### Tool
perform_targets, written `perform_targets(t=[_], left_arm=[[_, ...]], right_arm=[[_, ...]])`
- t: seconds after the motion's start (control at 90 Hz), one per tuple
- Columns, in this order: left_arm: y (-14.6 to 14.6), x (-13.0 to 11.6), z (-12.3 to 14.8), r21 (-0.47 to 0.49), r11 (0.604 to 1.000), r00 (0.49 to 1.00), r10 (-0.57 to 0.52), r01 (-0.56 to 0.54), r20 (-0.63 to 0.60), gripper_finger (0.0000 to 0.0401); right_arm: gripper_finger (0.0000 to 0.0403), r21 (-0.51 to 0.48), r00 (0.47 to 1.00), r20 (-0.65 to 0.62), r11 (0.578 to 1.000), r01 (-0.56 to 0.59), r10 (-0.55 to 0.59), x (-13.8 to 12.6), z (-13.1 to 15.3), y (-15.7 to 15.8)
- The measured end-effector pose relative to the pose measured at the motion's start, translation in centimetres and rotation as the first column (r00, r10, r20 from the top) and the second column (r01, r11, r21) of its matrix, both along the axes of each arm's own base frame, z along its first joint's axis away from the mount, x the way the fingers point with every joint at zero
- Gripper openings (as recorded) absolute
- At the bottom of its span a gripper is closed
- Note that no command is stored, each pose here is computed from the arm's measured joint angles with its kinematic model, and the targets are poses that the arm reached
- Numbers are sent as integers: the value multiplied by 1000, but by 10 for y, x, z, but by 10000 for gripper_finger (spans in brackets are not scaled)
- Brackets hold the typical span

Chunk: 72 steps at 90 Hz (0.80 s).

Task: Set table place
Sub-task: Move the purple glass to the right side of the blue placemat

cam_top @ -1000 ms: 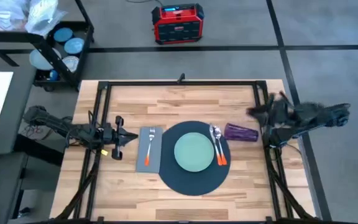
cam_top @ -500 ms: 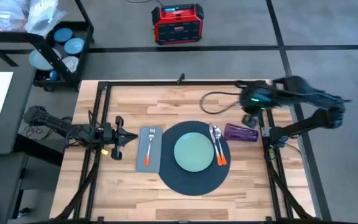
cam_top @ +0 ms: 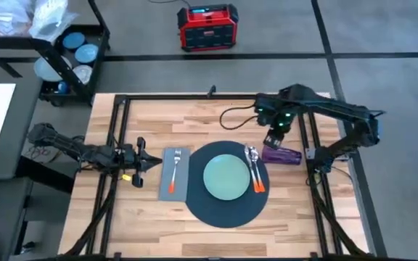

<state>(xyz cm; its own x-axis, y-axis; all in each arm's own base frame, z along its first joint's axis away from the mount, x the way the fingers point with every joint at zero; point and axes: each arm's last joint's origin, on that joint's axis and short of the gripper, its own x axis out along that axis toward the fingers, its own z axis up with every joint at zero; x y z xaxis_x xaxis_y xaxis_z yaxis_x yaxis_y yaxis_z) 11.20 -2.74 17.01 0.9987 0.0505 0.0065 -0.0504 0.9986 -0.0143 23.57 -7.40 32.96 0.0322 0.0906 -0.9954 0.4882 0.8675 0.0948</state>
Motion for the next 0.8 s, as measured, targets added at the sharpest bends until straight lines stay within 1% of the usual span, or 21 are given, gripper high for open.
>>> perform_targets(t=[0.156,0.267,0.522,0.633,0.8], left_arm=[[0,0,0,-1,1000,1000,0,0,0,1],[0,0,0,-4,1000,1000,-6,6,1,1],[0,0,0,-9,1000,1000,-11,11,2,1],[0,0,0,-12,1000,1000,-13,13,2,1],[0,0,0,-18,1000,1000,-13,13,2,1]], right_arm=[[106,45,998,-64,998,31,-28,14,-15,-2],[124,69,994,-113,998,-5,13,28,-30,-1],[175,124,976,-198,990,-70,93,47,-58,-2],[196,128,965,-236,988,-90,118,53,-69,-4],[208,58,943,-314,993,-102,115,58,-83,-14]])
